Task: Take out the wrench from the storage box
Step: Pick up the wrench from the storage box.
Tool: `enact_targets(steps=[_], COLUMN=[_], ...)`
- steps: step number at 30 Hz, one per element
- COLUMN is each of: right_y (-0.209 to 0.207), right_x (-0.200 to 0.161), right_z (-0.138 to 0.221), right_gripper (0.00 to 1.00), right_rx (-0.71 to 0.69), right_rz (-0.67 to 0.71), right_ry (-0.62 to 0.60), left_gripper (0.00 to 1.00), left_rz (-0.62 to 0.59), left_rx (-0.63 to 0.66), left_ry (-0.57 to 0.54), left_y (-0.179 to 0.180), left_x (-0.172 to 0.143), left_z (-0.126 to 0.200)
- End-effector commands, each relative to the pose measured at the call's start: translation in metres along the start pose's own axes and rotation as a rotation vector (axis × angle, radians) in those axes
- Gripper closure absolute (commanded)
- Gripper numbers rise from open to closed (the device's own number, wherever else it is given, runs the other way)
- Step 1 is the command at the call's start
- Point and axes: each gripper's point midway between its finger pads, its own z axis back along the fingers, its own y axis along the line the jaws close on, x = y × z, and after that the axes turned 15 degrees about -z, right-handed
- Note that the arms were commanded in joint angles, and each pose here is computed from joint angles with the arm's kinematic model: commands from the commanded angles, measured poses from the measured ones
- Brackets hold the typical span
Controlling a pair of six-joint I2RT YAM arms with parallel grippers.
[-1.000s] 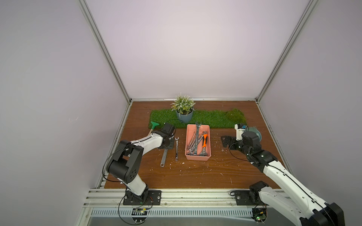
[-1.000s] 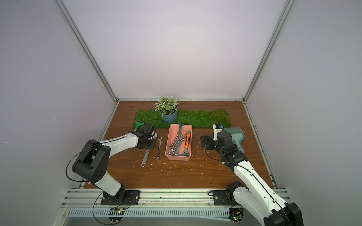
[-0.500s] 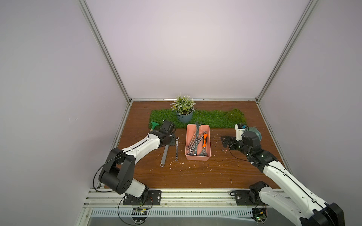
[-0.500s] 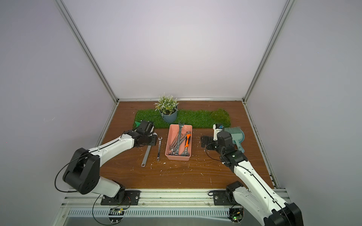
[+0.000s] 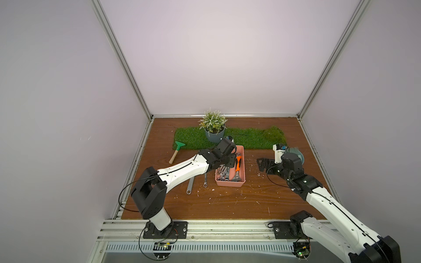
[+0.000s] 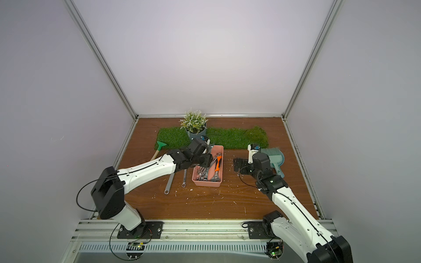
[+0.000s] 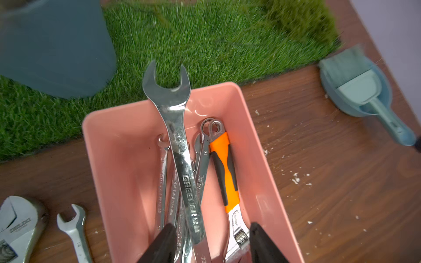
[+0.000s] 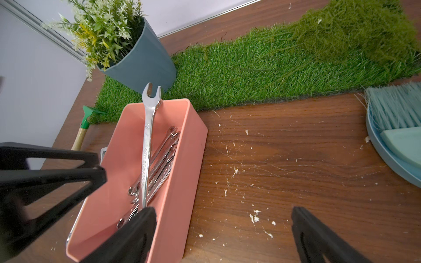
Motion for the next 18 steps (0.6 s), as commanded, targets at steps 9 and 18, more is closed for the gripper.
enact_targets(steps=[9, 18], right_y=[0.008, 0.004], right_x=[0.014, 0.011], right_z=[0.011, 0.009], right_gripper=[0.01, 0.01], right_rx=[0.018, 0.012], right_rz=[0.016, 0.019], right_ry=[-0.049, -0.046], left_gripper=[0.49, 0.71], left_rz=[-0.034, -0.037], left_rx=[0.1, 0.103], left_ry=[0.087, 0.126], left_y=[0.008, 0.006], left_x=[-0.02, -0.034], left_z=[-0.05, -0.064])
